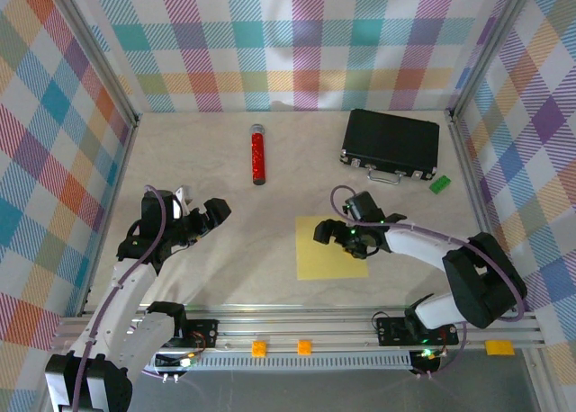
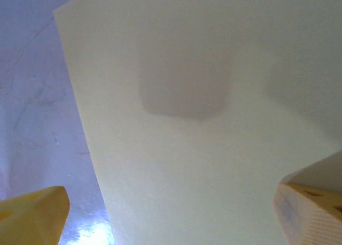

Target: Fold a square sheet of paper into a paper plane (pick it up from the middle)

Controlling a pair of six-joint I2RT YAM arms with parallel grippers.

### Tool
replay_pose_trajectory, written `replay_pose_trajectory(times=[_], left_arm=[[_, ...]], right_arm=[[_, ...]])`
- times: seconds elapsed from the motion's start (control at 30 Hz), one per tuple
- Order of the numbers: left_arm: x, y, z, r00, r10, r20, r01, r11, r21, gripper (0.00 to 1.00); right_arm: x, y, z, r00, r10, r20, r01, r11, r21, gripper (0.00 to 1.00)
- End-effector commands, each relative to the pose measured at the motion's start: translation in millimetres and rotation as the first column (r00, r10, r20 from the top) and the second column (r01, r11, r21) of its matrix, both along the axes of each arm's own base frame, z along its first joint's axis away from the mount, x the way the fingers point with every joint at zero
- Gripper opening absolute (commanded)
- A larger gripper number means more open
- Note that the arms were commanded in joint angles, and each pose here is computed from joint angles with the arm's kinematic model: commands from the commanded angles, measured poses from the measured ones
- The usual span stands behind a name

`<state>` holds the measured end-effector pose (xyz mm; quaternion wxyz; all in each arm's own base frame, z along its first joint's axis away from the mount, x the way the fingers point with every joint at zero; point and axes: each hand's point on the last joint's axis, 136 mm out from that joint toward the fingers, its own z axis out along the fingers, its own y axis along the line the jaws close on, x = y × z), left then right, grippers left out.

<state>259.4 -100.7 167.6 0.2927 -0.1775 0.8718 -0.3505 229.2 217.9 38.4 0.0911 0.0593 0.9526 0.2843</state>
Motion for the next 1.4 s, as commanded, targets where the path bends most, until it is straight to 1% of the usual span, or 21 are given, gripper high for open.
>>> replay_pose_trajectory(times=[0.0, 0.17, 0.4, 0.5, 0.57, 0.63, 0.77, 0.9, 1.03, 1.23, 1.37], left_arm=[[-5.6, -3.7, -1.1, 1.000, -0.019, -0.008, 0.019, 0.999, -0.028, 1.00], [-6.9, -8.6, -1.6, 0.999, -0.046, -0.022, 0.045, 0.998, -0.050, 1.00], [-6.8, -20.1, -4.9, 0.995, -0.091, -0.032, 0.088, 0.992, -0.085, 1.00], [-5.6, -31.5, -3.8, 0.992, -0.121, -0.026, 0.118, 0.989, -0.092, 1.00], [-6.3, -40.9, -5.7, 0.989, -0.148, -0.029, 0.145, 0.986, -0.079, 1.00], [-6.4, -49.5, -9.1, 0.985, -0.169, -0.038, 0.167, 0.984, -0.056, 1.00], [-6.1, -69.6, -12.0, 0.975, -0.219, -0.045, 0.218, 0.975, -0.033, 1.00], [-7.0, -84.6, -16.4, 0.963, -0.263, -0.063, 0.264, 0.965, 0.000, 1.00], [-6.3, -84.5, -21.6, 0.960, -0.263, -0.091, 0.267, 0.963, 0.037, 1.00], [-6.8, -82.5, -21.1, 0.959, -0.270, -0.085, 0.276, 0.959, 0.065, 1.00], [-3.7, -87.9, -23.0, 0.957, -0.281, -0.078, 0.285, 0.958, 0.046, 1.00]], right_arm=[[-29.8, -2.1, -23.4, 0.991, -0.059, -0.121, 0.055, 0.998, -0.038, 0.99], [-29.5, 7.4, -14.7, 0.992, -0.081, -0.100, 0.080, 0.997, -0.015, 0.99], [-23.1, 18.3, 8.4, 0.995, -0.086, -0.047, 0.089, 0.993, 0.074, 0.99], [-18.4, 7.6, 16.8, 0.995, -0.100, 0.010, 0.099, 0.995, 0.027, 0.99], [-15.8, -2.5, 18.1, 0.992, -0.122, 0.032, 0.122, 0.992, -0.014, 0.99], [-14.8, -6.7, 17.9, 0.991, -0.126, 0.042, 0.127, 0.992, -0.025, 0.99], [-18.8, -2.6, 10.6, 0.994, -0.107, 0.006, 0.108, 0.994, -0.014, 0.99], [-22.2, 6.7, 1.4, 0.993, -0.108, -0.046, 0.109, 0.994, 0.027, 0.99], [-19.7, 16.1, -1.9, 0.992, -0.113, -0.063, 0.117, 0.992, 0.054, 0.99], [-14.0, 33.1, -5.7, 0.984, -0.146, -0.100, 0.155, 0.984, 0.088, 0.99], [-8.4, 52.9, 0.5, 0.991, -0.104, -0.082, 0.114, 0.986, 0.124, 0.99]])
